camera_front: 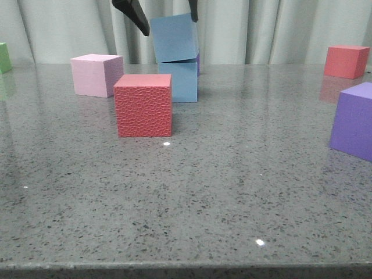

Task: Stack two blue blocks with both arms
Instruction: 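Lower the held cube onto the placed light blue cube, then open the left gripper and withdraw it upward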

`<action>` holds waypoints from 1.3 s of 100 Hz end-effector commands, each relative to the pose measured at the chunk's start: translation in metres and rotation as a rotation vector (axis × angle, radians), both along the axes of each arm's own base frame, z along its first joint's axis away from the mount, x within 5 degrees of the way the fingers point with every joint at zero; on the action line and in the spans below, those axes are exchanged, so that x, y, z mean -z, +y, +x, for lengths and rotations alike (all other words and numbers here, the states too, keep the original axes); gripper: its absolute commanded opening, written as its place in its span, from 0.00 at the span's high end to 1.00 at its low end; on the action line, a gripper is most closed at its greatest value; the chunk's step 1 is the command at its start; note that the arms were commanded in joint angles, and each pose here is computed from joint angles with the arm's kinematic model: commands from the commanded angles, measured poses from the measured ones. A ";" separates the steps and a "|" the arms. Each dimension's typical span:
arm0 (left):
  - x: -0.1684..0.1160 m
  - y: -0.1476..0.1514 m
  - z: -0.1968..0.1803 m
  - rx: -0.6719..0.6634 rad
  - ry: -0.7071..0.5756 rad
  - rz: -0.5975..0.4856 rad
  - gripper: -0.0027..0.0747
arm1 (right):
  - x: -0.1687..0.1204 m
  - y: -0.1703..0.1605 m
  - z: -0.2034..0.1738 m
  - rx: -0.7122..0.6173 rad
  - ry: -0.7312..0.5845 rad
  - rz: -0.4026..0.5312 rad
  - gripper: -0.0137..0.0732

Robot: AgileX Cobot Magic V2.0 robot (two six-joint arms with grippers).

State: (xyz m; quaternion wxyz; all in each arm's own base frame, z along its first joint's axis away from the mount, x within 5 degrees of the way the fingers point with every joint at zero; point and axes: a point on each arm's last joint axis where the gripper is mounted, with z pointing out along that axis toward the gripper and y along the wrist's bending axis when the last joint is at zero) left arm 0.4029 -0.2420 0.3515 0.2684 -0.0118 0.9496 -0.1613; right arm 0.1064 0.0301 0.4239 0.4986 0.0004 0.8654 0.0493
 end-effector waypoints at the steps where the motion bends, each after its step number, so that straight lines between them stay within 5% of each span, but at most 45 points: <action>1: -0.040 0.003 -0.014 0.006 -0.104 -0.080 0.24 | -0.012 -0.003 0.001 -0.003 -0.086 -0.008 0.15; 87: -0.070 0.005 -0.035 0.055 -0.172 -0.093 0.25 | -0.013 -0.003 0.001 0.003 -0.092 -0.017 0.15; 104: -0.083 0.012 -0.047 0.068 -0.199 -0.042 0.34 | -0.017 -0.010 -0.006 0.006 -0.140 0.000 0.15; 130: -0.111 0.027 -0.067 0.071 -0.296 0.044 0.60 | -0.015 -0.030 -0.028 0.024 -0.202 0.020 0.15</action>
